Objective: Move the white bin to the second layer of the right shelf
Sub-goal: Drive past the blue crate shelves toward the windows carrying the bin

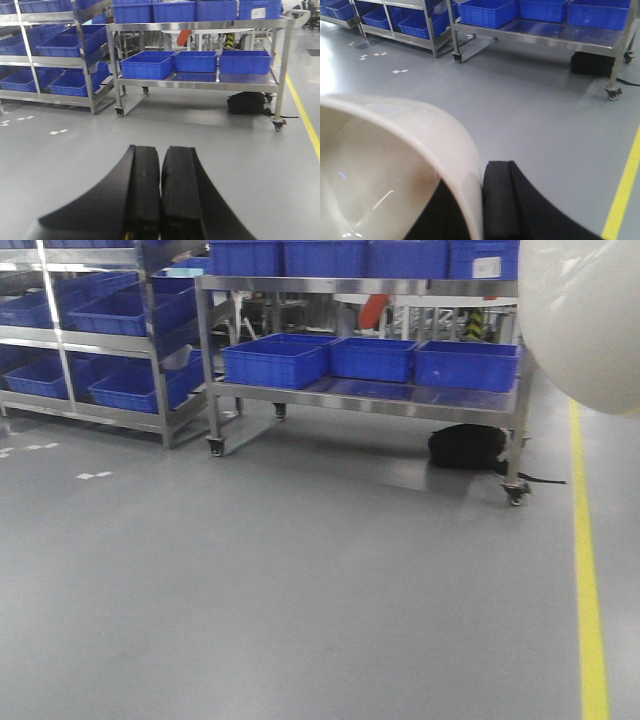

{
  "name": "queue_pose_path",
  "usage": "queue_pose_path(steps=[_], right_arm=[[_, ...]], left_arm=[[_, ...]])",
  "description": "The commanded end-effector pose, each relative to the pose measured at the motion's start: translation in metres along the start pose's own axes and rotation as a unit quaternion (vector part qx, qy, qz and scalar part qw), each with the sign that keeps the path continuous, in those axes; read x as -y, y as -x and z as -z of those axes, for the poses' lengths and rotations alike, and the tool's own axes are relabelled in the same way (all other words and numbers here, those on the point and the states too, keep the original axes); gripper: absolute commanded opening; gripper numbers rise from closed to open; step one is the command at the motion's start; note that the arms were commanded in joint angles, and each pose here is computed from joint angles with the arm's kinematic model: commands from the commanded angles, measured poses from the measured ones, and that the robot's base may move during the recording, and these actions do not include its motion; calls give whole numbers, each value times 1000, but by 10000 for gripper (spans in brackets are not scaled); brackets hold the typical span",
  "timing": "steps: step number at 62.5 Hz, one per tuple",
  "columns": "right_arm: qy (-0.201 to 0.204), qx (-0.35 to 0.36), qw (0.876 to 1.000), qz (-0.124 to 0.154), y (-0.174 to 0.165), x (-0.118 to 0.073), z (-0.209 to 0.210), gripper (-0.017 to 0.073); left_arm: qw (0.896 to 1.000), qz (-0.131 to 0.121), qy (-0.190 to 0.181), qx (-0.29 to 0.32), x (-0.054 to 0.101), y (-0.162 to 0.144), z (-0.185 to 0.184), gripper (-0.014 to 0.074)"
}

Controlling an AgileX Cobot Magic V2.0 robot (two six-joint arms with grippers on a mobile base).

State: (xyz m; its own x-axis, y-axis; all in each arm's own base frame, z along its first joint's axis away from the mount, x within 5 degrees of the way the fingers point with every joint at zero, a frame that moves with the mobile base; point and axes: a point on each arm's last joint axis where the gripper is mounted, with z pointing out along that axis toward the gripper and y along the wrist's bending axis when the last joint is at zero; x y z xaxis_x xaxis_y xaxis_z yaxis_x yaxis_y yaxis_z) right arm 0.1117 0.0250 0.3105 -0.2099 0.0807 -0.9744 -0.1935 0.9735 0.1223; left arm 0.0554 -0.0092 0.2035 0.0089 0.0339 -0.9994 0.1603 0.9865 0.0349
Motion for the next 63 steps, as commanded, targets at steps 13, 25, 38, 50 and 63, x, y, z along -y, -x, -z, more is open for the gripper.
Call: queue_pose_path(steps=[13,25,38,50,63], right_arm=[[6,63,998,0,19,-2,1,56],[6,63,998,0,19,-2,1,56],[6,63,998,0,19,-2,1,56],[6,63,998,0,19,-2,1,56],[6,63,998,0,19,-2,1,56]], left_arm=[[1000,5,2,30,0,-4,0,85],[1000,5,2,30,0,-4,0,85],[1000,5,2,30,0,-4,0,85],[1000,5,2,30,0,-4,0,85],[1000,5,2,30,0,-4,0,85]])
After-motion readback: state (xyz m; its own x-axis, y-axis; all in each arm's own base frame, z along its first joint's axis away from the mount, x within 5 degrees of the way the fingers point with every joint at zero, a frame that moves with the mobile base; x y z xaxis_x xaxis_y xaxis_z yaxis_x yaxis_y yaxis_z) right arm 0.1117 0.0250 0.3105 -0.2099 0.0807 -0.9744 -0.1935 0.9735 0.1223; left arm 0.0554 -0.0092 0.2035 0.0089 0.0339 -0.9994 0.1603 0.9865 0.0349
